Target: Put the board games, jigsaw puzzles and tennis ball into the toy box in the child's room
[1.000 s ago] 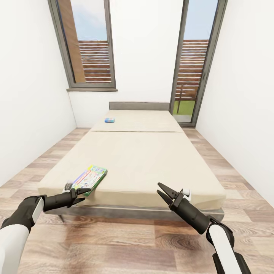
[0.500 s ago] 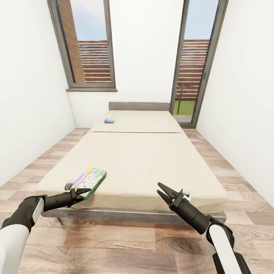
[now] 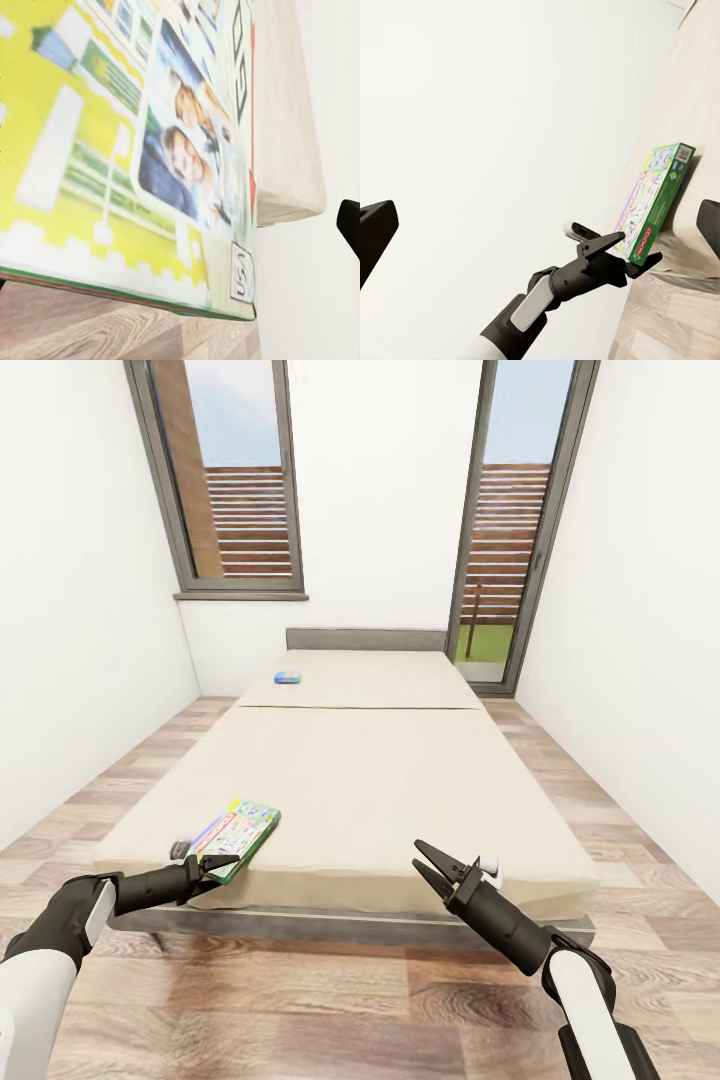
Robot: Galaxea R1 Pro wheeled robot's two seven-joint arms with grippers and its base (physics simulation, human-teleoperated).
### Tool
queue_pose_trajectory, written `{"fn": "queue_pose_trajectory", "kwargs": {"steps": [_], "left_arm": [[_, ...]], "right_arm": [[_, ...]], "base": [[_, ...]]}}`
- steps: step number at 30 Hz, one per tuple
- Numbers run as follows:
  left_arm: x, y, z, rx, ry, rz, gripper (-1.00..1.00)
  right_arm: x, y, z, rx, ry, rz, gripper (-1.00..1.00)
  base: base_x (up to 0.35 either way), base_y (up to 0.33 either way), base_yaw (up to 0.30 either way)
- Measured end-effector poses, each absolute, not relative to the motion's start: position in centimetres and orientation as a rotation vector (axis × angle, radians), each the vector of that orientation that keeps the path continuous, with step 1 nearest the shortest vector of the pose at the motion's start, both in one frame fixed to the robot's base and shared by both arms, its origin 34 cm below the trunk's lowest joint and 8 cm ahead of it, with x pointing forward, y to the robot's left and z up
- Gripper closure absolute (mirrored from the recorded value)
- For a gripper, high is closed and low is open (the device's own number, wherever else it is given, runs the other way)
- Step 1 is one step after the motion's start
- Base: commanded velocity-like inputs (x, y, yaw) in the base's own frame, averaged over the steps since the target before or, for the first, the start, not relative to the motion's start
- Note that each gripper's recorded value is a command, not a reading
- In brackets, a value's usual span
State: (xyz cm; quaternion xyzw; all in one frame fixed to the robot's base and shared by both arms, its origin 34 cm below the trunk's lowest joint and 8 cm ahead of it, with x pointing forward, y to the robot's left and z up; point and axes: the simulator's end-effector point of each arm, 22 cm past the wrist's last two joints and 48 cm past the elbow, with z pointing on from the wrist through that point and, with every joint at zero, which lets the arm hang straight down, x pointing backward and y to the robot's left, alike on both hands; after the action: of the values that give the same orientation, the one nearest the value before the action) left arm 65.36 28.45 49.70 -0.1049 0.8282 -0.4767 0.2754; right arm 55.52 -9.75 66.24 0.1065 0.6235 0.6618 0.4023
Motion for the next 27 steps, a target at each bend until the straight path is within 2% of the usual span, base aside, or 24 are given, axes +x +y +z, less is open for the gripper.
{"fn": "queue_pose_trajectory", "kwargs": {"steps": [27], "left_arm": [[65.3,28.5,53.5,-0.240,2.173,-1.277,1.00]], "right_arm": [[54.5,-9.8,69.3,0.216,1.529,1.665,-1.00]], "base": [[0.000,0.000,0.000]]}}
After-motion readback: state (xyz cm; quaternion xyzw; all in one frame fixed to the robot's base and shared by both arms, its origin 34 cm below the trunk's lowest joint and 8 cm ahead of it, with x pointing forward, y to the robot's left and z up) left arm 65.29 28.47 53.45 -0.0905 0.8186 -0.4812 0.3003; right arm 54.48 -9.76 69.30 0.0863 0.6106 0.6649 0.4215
